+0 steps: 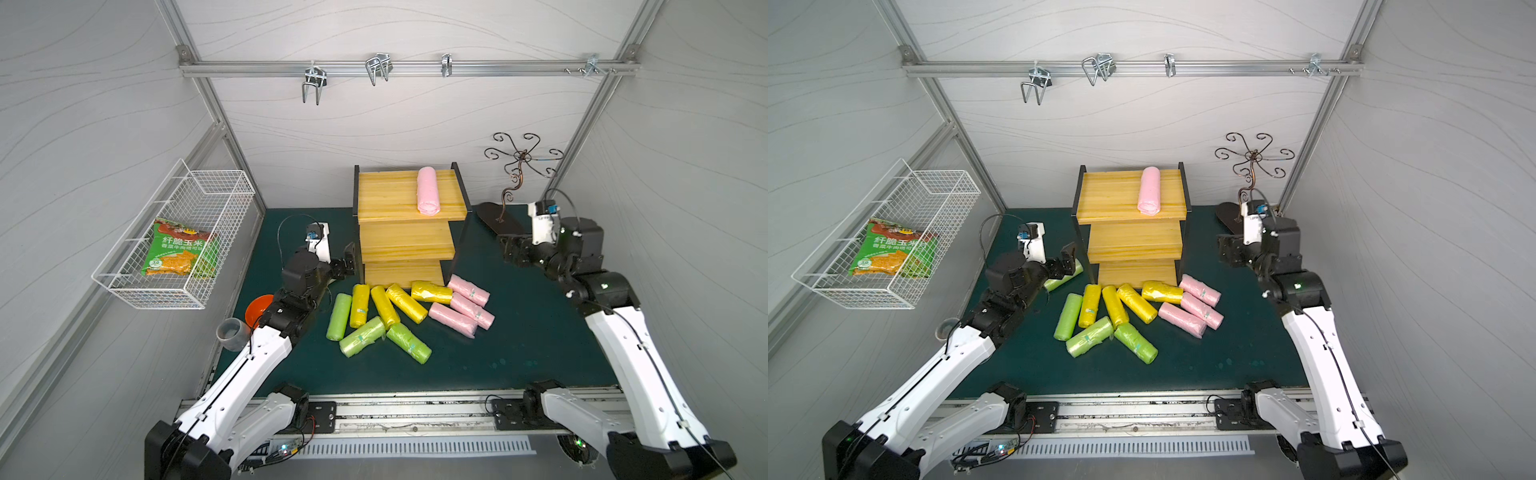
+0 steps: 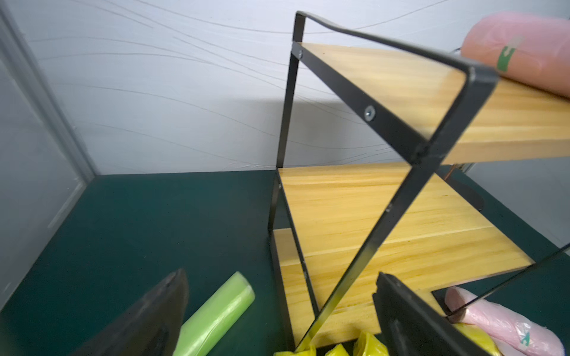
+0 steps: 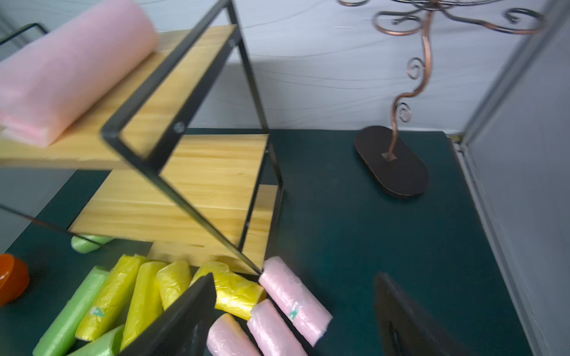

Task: Sort the rolls of trash bags by color and place them on the shelf
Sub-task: Move the shelf to the center of the board, then pick up the roll of trash bags from the center of the board.

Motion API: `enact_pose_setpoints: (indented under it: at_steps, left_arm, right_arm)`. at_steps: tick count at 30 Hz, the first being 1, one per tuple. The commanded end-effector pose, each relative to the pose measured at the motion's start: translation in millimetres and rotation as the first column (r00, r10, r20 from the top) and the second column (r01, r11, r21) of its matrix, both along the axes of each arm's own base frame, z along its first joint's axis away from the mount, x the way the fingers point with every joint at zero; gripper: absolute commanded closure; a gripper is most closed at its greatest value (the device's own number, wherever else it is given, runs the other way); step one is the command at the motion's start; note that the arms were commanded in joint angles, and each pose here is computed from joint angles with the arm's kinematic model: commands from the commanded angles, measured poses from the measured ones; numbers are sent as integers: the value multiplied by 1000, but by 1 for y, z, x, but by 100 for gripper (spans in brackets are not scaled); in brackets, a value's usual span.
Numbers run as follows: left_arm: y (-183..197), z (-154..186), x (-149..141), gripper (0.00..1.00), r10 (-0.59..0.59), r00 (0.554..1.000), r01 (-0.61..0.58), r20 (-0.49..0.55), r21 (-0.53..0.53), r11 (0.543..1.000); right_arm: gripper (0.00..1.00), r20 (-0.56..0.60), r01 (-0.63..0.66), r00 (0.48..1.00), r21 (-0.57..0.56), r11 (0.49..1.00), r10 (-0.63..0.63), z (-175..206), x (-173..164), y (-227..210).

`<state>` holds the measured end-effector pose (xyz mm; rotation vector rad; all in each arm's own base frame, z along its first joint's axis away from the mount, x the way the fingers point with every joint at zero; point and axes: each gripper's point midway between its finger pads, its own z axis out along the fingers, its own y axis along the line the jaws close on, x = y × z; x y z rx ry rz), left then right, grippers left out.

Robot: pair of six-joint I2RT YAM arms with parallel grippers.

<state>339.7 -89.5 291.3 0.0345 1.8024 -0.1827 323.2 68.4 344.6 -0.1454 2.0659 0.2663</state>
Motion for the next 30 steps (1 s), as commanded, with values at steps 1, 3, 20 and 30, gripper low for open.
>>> enact_pose_setpoints:
  at_steps: [1, 3, 20, 30]
  left_arm:
    - [17, 25, -15, 1, 66, 998, -66, 1, 7, 998]
    - [20, 27, -26, 1, 66, 998, -66, -3, -8, 998]
    - [41, 26, -112, 2, 47, 999, -47, -7, -257, 965]
    - [41, 26, -113, 2, 39, 999, -43, -23, -222, 974]
  right_arm:
    - [15, -333, 23, 942, -22, 999, -29, -58, -13, -16]
    - [19, -480, 2, 877, 24, 1000, 10, -86, -4, -11]
    - [17, -805, -295, 565, 9, 955, 182, -226, 8, 49]
    - [9, -847, -326, 526, -109, 939, 84, -273, 12, 47]
